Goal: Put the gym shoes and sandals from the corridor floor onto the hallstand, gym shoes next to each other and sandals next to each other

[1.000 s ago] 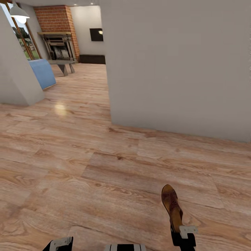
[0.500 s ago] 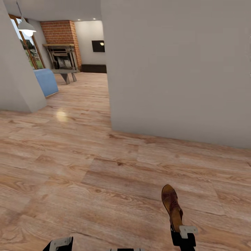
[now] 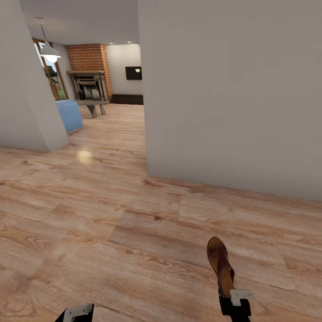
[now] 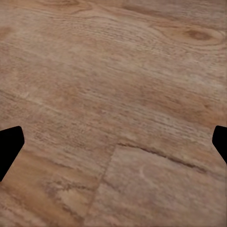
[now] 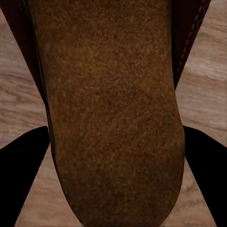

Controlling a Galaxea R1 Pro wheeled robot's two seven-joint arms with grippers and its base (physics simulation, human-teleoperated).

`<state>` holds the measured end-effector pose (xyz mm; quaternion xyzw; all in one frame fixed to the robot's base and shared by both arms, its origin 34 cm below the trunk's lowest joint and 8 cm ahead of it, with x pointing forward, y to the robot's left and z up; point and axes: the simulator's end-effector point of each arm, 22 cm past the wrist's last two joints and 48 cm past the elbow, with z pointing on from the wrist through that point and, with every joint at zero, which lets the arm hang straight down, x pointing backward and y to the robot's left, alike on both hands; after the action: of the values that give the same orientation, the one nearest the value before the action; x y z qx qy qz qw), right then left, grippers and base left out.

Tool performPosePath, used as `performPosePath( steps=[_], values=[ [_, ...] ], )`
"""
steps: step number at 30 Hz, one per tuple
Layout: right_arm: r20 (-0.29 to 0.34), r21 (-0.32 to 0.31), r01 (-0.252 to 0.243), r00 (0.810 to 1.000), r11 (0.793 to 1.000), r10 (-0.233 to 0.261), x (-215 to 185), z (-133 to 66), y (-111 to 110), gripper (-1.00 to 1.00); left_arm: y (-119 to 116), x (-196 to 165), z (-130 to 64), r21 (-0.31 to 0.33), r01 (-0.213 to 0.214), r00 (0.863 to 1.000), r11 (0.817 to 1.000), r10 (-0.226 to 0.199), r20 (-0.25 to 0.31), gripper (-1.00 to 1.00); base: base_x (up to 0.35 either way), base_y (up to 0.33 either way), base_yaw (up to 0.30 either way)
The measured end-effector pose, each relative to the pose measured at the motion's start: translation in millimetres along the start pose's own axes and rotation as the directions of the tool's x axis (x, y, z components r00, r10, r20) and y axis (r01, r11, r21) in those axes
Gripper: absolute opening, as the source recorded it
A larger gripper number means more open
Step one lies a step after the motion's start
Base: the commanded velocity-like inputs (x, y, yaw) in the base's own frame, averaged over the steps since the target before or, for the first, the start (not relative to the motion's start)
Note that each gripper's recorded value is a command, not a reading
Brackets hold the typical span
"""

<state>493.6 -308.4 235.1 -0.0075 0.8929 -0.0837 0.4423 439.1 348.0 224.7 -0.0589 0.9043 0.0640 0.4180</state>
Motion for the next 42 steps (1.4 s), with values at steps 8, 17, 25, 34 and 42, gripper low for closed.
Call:
performPosePath(
  steps=[8,17,25,34,42],
  values=[
    [0.035,0.002,-0.005,0.999,1.0,0.005,-18,-1.9,-2,-1.0,-1,-17,-1.4,0.002,0.006,0.999,1.0,-0.006,0.035,1.0,0.0,0.0,0.053],
    [0.055,0.003,-0.008,0.998,1.0,0.008,-37,-6.7,-4,-1.0,-1,-35,-6.5,0.003,0.009,0.998,1.0,-0.009,0.055,1.0,0.0,0.0,0.046],
    [0.055,0.004,-0.008,0.998,1.0,0.008,-54,-13.6,-6,-1.0,0,-52,-14.5,0.003,0.009,0.998,1.0,-0.009,0.055,1.0,0.0,0.0,0.247],
    [0.054,0.005,-0.009,0.998,1.0,0.008,-73,-21.5,-10,-1.0,0,-71,-23.6,0.003,0.009,0.998,1.0,-0.009,0.055,1.0,0.0,0.0,0.276],
    [0.054,0.005,-0.009,0.999,1.0,0.008,-85,-26.9,-11,-1.0,0,-83,-29.8,0.003,0.009,0.998,1.0,-0.009,0.054,1.0,0.0,0.0,0.278]
  ],
)
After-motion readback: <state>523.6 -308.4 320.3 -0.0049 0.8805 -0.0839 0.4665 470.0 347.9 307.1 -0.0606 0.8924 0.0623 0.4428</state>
